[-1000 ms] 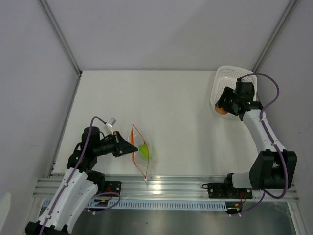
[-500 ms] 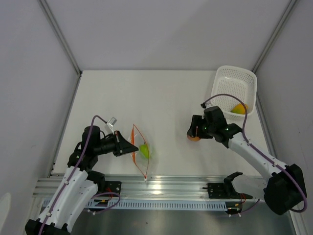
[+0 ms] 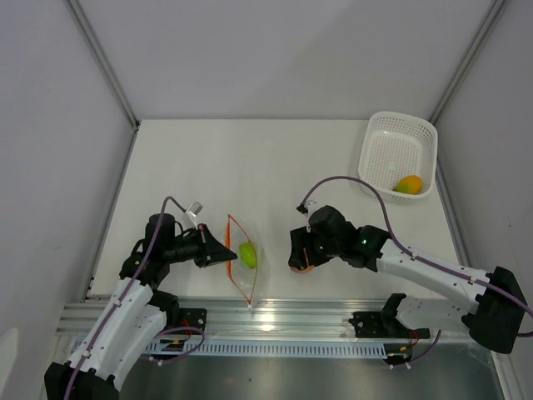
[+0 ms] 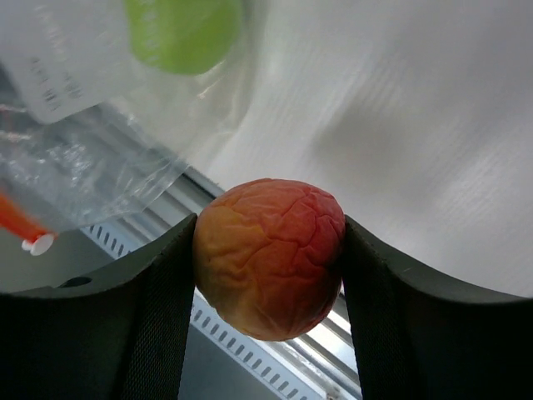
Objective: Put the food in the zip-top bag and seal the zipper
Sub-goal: Place the fake fruit in the zipper food storage bag.
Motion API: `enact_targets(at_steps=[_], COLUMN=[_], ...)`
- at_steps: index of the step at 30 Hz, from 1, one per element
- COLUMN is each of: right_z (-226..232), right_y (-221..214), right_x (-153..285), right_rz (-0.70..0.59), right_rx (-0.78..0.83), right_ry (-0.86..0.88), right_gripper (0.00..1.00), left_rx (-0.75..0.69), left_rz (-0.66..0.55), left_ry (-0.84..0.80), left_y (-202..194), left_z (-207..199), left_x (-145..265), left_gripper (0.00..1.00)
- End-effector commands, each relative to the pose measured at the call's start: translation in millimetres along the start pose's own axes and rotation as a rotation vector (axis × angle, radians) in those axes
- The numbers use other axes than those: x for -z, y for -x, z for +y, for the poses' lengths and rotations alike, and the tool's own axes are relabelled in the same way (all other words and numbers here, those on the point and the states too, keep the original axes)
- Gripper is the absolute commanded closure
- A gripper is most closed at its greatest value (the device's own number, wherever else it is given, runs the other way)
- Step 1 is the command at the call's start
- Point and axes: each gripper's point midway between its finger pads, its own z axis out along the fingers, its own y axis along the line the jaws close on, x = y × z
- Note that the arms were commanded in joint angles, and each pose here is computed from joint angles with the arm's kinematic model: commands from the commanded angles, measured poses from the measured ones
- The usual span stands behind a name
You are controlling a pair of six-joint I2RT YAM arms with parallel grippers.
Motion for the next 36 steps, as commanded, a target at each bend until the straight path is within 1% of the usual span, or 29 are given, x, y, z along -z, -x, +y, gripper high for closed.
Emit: enact_targets(at_steps=[1,3,5,6,10,13,14,15,16,17,18,19,20,26,32,36], right_z=[44,55,77,84,132,167,180,194,199,209,218,220,225,218,186,172], right_y=[3,6,16,25,50,51,56,50,48,52,45,43,45,47,64,67], right_x=[22,26,37,40,58,59,64,65,55,59,59,50,50,19,-13,-30], right_rz=[-0.014,-0.029,-0.07,-0.112,-0.228,-0.269,-0.297,-0.297,-0.293,-0.317,-0.312,-0.311,-0.325,-0.296,-0.256,-0.222], right_rx=[0.076,0.103,0.139,0.148,0.193,0.264,0.31,0.358,0.396,0.449,0.491,0.52,0.547,0.583,0.51,0.497], right_ry=[0.11,0.123,0.159,0.163,0.27,0.332,0.351,0.375,0.35,0.349,0.356,0.329,0.328,0.239,0.12,0.081], right_gripper=[1.0,1.0,1.0,1.0,1.0,1.0,1.0,1.0,1.0,1.0,1.0,1.0,1.0,1.0,1.0,1.0], left_rx=[-0.053,-0.051,-0.045,-0.042,-0.04,-0.038,-0.04,-0.042,-0.043,-0.041,-0.043,-0.04,-0.038,-0.034,-0.038,-0.031], left_rz=[-0.004,-0.012,-0.016,-0.018,-0.023,-0.02,-0.022,-0.023,-0.024,-0.023,-0.027,-0.026,-0.028,-0.021,-0.027,-0.029], left_ry=[-0.018,-0.019,-0.02,-0.024,-0.026,-0.024,-0.025,-0.027,-0.028,-0.027,-0.026,-0.026,-0.025,-0.032,-0.038,-0.039], left_y=[3,4,5,5,8,9,10,11,11,11,11,10,10,9,8,6], left_z=[-7,-8,-8,-9,-12,-14,-15,-16,-17,-17,-17,-16,-16,-18,-20,-19], left_x=[1,2,2,2,2,2,2,3,3,3,4,4,3,4,6,6], left_gripper=[0.99,0.99,0.99,0.99,0.99,0.99,0.99,0.99,0.99,0.99,0.99,0.99,0.99,1.0,0.99,0.99])
